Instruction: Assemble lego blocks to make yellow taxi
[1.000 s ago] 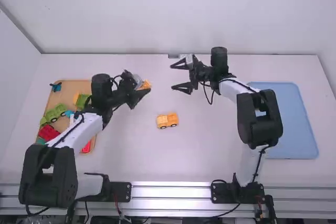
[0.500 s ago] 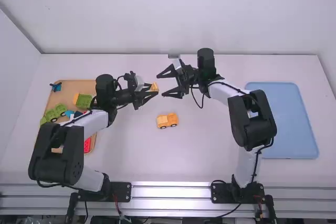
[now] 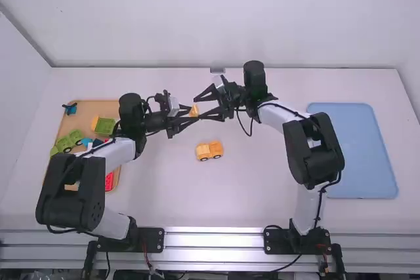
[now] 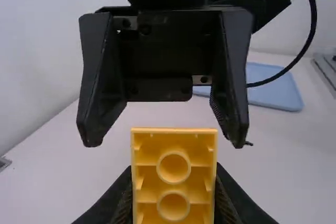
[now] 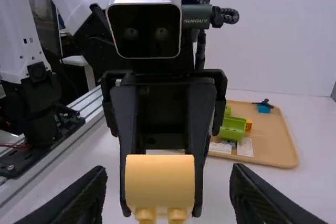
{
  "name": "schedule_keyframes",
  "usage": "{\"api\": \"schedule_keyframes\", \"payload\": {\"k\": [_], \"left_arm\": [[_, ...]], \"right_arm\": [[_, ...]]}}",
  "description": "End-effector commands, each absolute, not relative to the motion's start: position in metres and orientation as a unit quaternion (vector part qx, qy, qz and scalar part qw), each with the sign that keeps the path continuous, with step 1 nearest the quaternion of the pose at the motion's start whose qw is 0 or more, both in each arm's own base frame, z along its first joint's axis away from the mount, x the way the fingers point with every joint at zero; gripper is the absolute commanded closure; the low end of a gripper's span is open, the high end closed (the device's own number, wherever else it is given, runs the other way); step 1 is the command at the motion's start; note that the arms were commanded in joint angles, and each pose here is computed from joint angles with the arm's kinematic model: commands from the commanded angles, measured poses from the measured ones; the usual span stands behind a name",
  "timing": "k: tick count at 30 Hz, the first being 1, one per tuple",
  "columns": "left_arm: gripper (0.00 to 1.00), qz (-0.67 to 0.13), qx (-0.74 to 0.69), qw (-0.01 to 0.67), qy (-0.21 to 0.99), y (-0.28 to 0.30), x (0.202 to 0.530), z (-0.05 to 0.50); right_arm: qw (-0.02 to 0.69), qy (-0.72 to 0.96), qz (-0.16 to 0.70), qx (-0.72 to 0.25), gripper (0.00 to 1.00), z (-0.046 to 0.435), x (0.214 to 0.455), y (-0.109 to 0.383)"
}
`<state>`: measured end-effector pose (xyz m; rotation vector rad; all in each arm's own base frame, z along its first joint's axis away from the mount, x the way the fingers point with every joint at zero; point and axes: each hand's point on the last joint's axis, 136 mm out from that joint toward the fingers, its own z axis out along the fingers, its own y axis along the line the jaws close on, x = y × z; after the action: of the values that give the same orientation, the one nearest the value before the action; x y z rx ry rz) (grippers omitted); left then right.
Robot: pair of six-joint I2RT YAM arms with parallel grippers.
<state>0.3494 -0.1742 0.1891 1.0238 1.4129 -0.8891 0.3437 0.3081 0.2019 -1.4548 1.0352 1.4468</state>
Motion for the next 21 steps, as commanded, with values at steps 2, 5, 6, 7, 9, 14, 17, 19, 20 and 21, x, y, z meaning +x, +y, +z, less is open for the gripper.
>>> {"api": "schedule_keyframes", "payload": {"k": [2, 5, 6, 7, 9, 14, 17, 19, 20, 21], "left_arm": [[0.84, -0.389, 0.445, 0.551, 0.589, -0.1812, 0.3423, 0.1878], [0.84, -0.392, 0.448, 0.549, 0.587, -0.1847, 0.3404, 0.1878], [0.84, -0.392, 0.448, 0.549, 0.587, -0.1848, 0.3404, 0.1878], [0.85, -0.392, 0.448, 0.549, 0.587, -0.1848, 0.3405, 0.1877], [0.84, -0.391, 0.447, 0.549, 0.588, -0.1841, 0.3409, 0.1877], [0.85, -0.389, 0.445, 0.551, 0.589, -0.1824, 0.3421, 0.1878], [0.83, -0.391, 0.447, 0.549, 0.588, -0.1845, 0.3409, 0.1877], [0.74, -0.391, 0.447, 0.549, 0.588, -0.1848, 0.3408, 0.1878], [0.57, -0.39, 0.446, 0.55, 0.589, -0.1835, 0.3414, 0.1877], [0.35, -0.39, 0.445, 0.55, 0.59, -0.1821, 0.342, 0.1876]], "right_arm": [[0.398, 0.405, 0.584, -0.58, 0.4, 0.2037, 0.3356, 0.3141], [0.396, 0.405, 0.584, -0.581, 0.41, 0.2035, 0.3337, 0.317], [0.396, 0.404, 0.584, -0.581, 0.44, 0.2035, 0.3337, 0.317], [0.397, 0.405, 0.584, -0.581, 0.46, 0.2036, 0.3344, 0.3159], [0.397, 0.404, 0.584, -0.581, 0.5, 0.2037, 0.3341, 0.3158], [0.396, 0.404, 0.585, -0.581, 0.62, 0.2036, 0.334, 0.3158], [0.396, 0.4, 0.585, -0.584, 0.67, 0.2033, 0.3314, 0.3184], [0.394, 0.399, 0.586, -0.584, 0.7, 0.2034, 0.33, 0.3198], [0.394, 0.399, 0.586, -0.585, 0.71, 0.2034, 0.33, 0.3199], [0.396, 0.402, 0.584, -0.584, 0.72, 0.2031, 0.3313, 0.3201]]}}
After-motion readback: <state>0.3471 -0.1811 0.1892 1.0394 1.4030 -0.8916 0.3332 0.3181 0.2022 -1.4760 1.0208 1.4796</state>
